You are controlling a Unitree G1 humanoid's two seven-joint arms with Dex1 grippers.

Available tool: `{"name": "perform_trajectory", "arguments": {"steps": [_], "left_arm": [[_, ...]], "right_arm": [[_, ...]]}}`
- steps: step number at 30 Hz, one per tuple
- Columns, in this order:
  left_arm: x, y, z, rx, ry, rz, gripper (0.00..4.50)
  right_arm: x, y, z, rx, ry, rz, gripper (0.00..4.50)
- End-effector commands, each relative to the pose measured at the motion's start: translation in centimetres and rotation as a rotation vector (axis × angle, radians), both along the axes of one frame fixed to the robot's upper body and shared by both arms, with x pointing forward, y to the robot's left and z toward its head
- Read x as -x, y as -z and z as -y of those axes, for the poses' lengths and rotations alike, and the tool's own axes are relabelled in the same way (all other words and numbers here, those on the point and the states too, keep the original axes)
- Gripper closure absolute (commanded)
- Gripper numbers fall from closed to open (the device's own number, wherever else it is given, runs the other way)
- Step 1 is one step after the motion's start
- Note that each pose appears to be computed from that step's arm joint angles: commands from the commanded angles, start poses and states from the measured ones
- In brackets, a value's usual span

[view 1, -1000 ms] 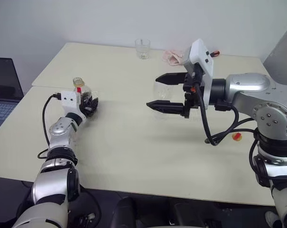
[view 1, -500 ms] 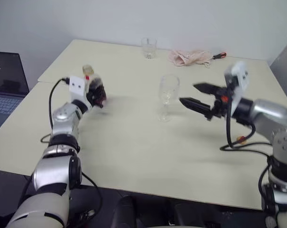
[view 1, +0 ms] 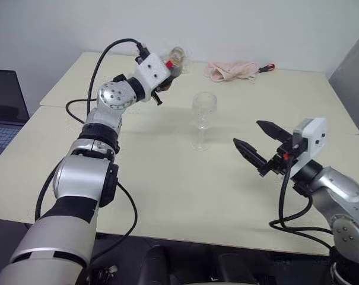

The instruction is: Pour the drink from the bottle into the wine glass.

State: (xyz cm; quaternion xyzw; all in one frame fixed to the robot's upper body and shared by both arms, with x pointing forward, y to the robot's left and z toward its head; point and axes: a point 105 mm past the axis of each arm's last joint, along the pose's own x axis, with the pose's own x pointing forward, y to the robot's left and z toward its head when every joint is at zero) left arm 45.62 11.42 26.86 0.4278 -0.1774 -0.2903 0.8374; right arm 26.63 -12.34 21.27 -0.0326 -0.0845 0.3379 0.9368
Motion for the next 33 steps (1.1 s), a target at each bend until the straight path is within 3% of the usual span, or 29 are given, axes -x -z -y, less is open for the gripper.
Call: {"name": "perform_trajectory", "arguments": {"steps": [1,14,33], "left_arm": [[0.4,-2.4,1.1,-0.048,0.023,0.108,3.75],[0.2,-1.4,2.5,-0.198,0.011,0.172,3.75],[-0.1,-1.3,3.5,-0.467,-0.033,0.365,3.75]], "right_arm": [[1.2,-1.4,-1.0,-0.036,-0.032,0.07,0.0],[2.9,-1.4,-1.5,-0.058,-0.074,0.055,0.0],[3.3,-1.2,-0.5,-0.037,-0.016,0.045,0.0]]}}
